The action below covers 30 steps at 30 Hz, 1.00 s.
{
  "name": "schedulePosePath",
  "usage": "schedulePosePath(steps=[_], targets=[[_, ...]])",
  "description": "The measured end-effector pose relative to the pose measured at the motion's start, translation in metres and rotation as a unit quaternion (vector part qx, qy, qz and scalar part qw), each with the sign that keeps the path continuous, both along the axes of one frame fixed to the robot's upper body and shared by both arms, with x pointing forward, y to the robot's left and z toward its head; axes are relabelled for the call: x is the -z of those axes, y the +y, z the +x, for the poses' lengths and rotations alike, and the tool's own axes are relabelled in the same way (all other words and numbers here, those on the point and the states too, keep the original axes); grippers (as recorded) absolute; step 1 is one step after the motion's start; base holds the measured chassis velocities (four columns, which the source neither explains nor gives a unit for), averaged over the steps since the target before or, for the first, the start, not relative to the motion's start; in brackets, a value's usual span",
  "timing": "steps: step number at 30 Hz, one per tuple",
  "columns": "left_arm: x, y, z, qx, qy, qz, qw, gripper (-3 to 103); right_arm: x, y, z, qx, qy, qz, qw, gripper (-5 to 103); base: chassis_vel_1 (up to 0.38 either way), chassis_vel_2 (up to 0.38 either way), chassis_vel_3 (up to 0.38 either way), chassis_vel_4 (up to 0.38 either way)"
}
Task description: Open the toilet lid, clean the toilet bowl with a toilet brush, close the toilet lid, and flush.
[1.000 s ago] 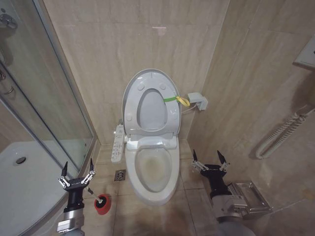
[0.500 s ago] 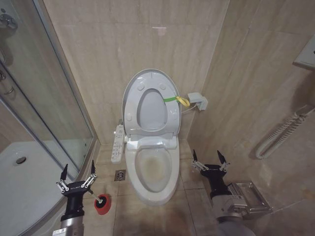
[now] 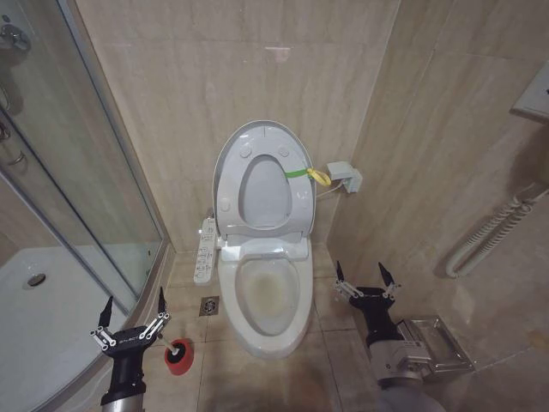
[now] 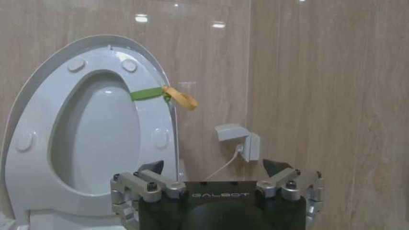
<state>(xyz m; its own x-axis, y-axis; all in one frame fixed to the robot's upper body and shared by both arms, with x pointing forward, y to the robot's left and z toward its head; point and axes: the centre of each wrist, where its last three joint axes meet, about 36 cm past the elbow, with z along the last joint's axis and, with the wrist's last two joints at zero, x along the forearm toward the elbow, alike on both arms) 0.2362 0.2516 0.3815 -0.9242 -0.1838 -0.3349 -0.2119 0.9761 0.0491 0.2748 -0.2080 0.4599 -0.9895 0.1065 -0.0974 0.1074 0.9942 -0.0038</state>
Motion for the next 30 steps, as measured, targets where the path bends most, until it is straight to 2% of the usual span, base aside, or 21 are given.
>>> schedulePosePath(steps=[10,19,22,25,30], targets=[[0.004,-0.005,-0.007,0.008,0.0,-0.012,0.9999,100,0.0,0.0,0.0,0.0,0.0,0.0,1.0,100,0.0,0.0,0.0,0.0],[0.005,0.0,-0.006,0.008,0.003,-0.013,0.9999,100,0.0,0.0,0.0,0.0,0.0,0.0,1.0,100,0.0,0.0,0.0,0.0],[-0.006,-0.006,-0.009,-0.004,0.029,-0.018,0.9994,99,0.0,0.0,0.0,0.0,0.0,0.0,1.0,100,0.0,0.0,0.0,0.0],[-0.017,-0.009,-0.011,-0.006,0.04,-0.025,0.9989,99,0.0,0.0,0.0,0.0,0.0,0.0,1.0,100,0.0,0.0,0.0,0.0],[-0.04,-0.005,-0.015,0.002,0.044,-0.031,0.9986,99,0.0,0.0,0.0,0.0,0.0,0.0,1.0,100,0.0,0.0,0.0,0.0]])
